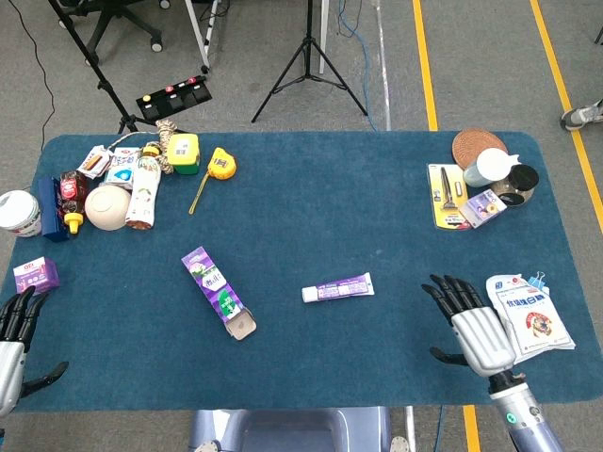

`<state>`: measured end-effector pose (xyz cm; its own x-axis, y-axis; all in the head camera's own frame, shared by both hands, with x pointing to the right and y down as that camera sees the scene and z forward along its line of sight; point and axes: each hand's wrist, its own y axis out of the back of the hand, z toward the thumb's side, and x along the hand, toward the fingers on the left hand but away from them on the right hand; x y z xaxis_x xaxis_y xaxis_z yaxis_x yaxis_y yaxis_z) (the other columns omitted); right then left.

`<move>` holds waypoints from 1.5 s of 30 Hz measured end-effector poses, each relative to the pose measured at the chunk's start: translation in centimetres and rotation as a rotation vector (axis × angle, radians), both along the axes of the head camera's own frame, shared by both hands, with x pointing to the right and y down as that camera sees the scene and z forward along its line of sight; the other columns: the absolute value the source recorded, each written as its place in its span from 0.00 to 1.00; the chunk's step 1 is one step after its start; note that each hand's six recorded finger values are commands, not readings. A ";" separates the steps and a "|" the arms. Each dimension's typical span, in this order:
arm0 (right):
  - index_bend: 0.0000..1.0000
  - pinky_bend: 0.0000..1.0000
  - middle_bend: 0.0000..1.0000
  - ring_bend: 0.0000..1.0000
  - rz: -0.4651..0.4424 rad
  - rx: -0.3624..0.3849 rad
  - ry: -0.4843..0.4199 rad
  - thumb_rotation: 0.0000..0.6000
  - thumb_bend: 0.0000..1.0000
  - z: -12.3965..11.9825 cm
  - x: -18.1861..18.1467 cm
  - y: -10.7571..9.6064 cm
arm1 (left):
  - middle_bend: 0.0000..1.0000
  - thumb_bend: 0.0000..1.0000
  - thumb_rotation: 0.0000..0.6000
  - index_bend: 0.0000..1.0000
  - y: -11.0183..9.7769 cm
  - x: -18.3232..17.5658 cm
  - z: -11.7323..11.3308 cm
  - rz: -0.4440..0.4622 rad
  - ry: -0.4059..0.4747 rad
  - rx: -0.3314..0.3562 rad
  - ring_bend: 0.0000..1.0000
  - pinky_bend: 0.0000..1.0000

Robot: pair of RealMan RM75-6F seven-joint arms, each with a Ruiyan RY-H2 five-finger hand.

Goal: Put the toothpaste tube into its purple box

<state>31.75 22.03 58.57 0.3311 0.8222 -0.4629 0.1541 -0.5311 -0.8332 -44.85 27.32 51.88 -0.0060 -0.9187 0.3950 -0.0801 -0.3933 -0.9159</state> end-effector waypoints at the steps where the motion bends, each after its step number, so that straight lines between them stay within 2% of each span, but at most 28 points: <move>1: 0.16 0.14 0.14 0.10 -0.019 -0.011 -0.019 1.00 0.08 0.7 -0.8 -0.6 | 0.00 0.03 1.00 0.00 0.0 0.0 -0.1 0.000 0.000 0.002 0.00 0.12; 5: 0.21 0.24 0.22 0.18 -0.067 -0.007 -0.068 1.00 0.09 2.5 -3.1 -2.4 | 0.00 0.03 1.00 0.00 0.0 -0.1 -0.2 -0.002 -0.002 0.006 0.00 0.12; 14: 0.23 0.27 0.24 0.22 -0.107 -0.046 -0.060 1.00 0.10 6.6 -7.3 -3.2 | 0.00 0.03 1.00 0.00 -0.4 -0.4 0.2 -0.014 -0.016 -0.007 0.00 0.12; 19: 0.24 0.27 0.25 0.23 -0.134 -0.050 -0.037 1.00 0.16 8.5 -9.8 -3.4 | 0.00 0.03 1.00 0.00 -0.5 -0.5 0.4 -0.020 -0.020 -0.011 0.00 0.12; 21: 0.25 0.28 0.26 0.25 -0.144 -0.053 -0.029 1.00 0.21 9.0 -10.6 -3.5 | 0.00 0.03 1.00 0.00 -0.6 -0.5 0.5 -0.023 -0.021 -0.012 0.00 0.12; 27: 0.28 0.28 0.30 0.28 -0.162 -0.073 0.004 1.00 0.28 10.6 -12.9 -4.3 | 0.00 0.03 1.00 0.00 -0.7 -0.7 0.3 -0.034 -0.015 -0.012 0.00 0.12; 35: 0.30 0.28 0.31 0.28 -0.179 -0.085 0.077 1.00 0.29 12.7 -14.5 -5.3 | 0.00 0.03 1.00 0.00 -0.8 -1.2 0.2 -0.051 -0.009 -0.014 0.00 0.12; 45: 0.34 0.30 0.33 0.30 -0.182 -0.076 0.099 1.00 0.28 13.6 -15.1 -5.7 | 0.00 0.03 1.00 0.00 -0.9 -1.2 0.3 -0.056 -0.013 -0.018 0.00 0.12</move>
<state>16.63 16.31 72.14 0.4211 0.7146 -0.5586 -0.0306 -0.6043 -0.7962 -46.08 26.43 52.22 -0.0619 -0.9096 0.4108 -0.0908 -0.4047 -0.9099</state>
